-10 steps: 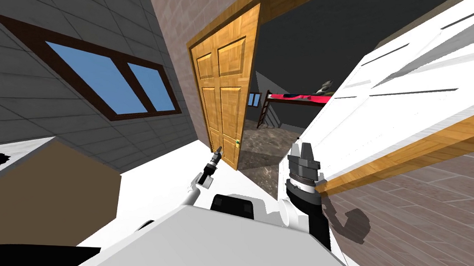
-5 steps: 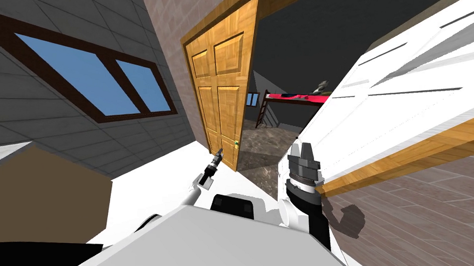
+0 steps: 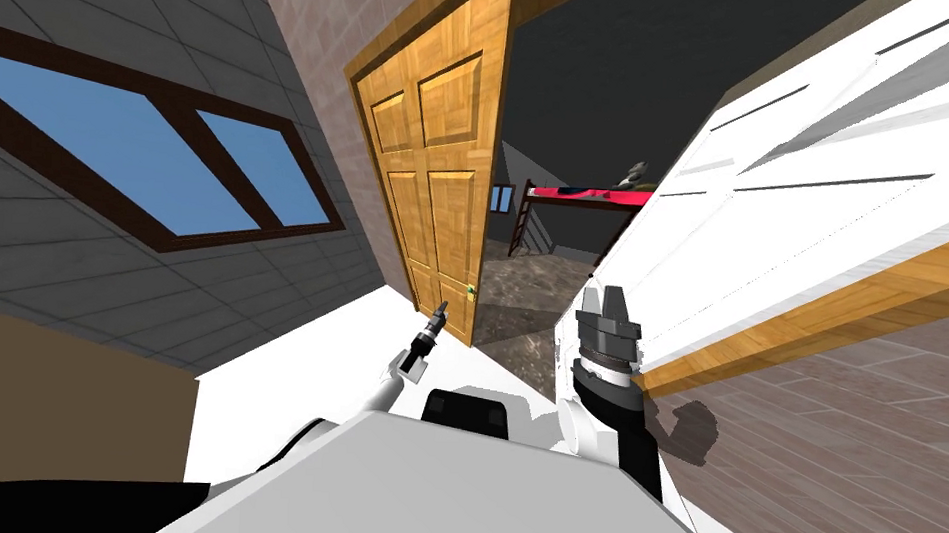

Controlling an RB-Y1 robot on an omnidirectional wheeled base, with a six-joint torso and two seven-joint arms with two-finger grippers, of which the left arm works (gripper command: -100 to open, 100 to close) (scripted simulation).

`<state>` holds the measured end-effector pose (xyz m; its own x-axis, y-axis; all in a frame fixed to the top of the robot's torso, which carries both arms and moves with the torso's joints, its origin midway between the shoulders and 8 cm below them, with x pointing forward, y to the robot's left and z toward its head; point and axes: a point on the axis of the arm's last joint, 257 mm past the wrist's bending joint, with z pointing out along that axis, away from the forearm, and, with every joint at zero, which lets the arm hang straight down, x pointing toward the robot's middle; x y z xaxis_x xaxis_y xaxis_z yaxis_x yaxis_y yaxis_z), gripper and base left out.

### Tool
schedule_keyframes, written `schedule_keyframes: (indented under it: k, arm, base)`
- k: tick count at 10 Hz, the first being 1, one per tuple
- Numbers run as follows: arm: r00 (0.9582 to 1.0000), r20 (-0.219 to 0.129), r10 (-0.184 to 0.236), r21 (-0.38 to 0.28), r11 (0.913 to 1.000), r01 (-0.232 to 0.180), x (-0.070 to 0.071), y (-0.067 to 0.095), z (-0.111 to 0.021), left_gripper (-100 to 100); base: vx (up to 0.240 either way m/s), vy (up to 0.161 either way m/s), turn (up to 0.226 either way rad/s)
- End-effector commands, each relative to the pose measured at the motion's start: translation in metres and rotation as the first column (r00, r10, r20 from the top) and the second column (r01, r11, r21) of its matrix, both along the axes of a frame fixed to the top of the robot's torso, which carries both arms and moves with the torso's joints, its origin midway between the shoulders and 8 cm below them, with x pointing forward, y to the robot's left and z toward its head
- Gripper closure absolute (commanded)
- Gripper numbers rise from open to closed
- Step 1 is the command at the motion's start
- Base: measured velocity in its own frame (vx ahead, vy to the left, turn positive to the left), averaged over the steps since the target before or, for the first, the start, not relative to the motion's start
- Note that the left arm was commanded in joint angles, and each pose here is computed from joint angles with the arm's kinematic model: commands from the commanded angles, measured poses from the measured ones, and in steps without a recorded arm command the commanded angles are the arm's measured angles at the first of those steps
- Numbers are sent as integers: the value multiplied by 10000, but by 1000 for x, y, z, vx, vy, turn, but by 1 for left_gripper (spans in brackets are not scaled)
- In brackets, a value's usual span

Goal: Push the door open

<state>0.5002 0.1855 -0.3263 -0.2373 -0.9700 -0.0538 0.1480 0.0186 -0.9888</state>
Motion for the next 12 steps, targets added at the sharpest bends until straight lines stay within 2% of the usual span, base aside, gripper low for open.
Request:
schedule_keyframes:
  k: [1,8,9,12]
  arm:
    - [9998,-147,-127,-14,9999,127,1,-4,-7,-100]
    - [9958,-800,-447,-57,9990,444,-5,-14,-37,-100]
    - [9958,-800,-447,-57,9990,444,-5,-14,-37,-100]
    - [9922,-1085,-613,-99,9981,606,-8,-19,-49,-100]
  base:
    - [78,38,-89]
    - [56,23,-52]
    - [39,14,-17]
    - [52,20,-56]
